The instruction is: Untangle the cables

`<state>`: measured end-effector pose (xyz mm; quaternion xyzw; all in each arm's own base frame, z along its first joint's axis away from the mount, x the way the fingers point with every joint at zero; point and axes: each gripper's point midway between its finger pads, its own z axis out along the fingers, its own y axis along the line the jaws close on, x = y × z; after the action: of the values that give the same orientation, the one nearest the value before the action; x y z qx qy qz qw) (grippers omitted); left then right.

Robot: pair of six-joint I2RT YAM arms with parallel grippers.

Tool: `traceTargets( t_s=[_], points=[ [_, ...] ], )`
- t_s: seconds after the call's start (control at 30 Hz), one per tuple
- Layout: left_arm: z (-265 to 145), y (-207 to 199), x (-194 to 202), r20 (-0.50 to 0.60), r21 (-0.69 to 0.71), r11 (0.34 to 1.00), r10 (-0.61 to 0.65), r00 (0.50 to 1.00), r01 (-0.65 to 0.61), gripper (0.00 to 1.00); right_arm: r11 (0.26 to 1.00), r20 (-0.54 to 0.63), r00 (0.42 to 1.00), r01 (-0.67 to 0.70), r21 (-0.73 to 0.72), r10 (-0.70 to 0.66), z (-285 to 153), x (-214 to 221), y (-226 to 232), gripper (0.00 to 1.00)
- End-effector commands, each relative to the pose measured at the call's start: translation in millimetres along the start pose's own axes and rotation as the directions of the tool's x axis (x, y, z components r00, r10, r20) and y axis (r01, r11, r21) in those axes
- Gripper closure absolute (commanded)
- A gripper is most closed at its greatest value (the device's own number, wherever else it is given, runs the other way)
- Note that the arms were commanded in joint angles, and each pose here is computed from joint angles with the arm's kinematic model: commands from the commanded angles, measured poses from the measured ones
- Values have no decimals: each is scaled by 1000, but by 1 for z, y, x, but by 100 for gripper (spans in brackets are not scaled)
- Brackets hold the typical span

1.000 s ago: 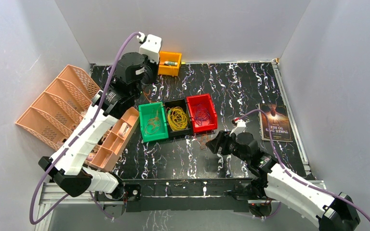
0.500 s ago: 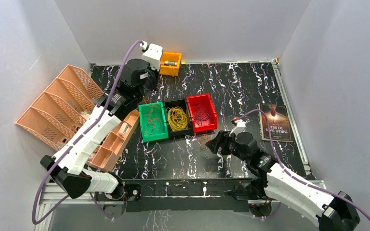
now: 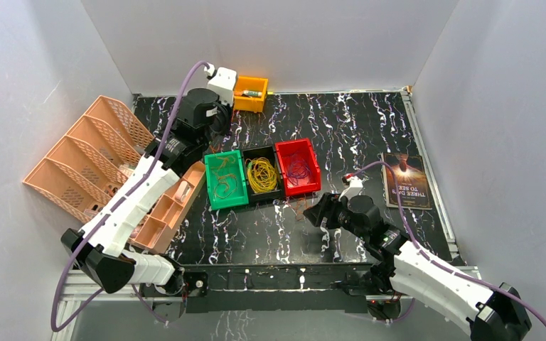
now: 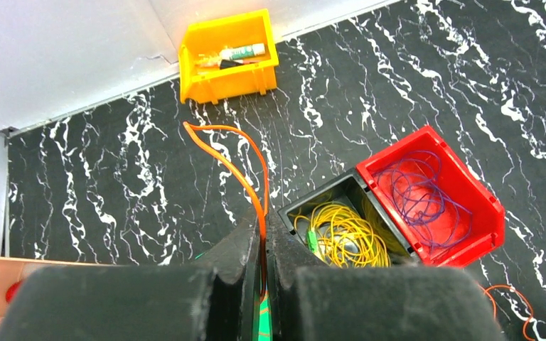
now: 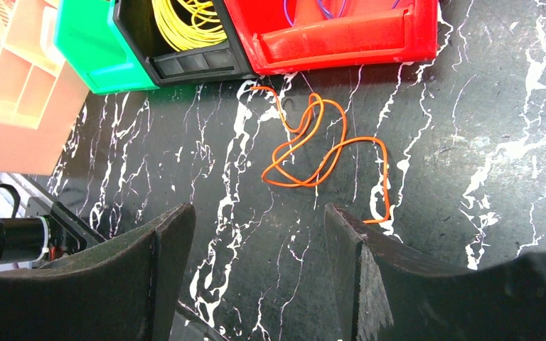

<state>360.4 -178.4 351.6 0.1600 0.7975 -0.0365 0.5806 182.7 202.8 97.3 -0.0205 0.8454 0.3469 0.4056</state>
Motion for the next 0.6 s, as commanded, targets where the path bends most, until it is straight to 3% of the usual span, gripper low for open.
traceTargets(
  t_s=[0.0,0.27,0.57],
  points=[
    [-4,-1,11,-7,20,999,-41,999,42,100,999,70,998,-5,-42,8,-3,-21,15,25],
    [-3,-4,34,-56,40,995,-88,995,90,100,999,195,981,-24,40,16,-14,-48,4,25],
    [0,-12,55,-96,68,989,-124,988,131,100,973,279,945,119,196,-172,-34,-100,3,23]
  ],
)
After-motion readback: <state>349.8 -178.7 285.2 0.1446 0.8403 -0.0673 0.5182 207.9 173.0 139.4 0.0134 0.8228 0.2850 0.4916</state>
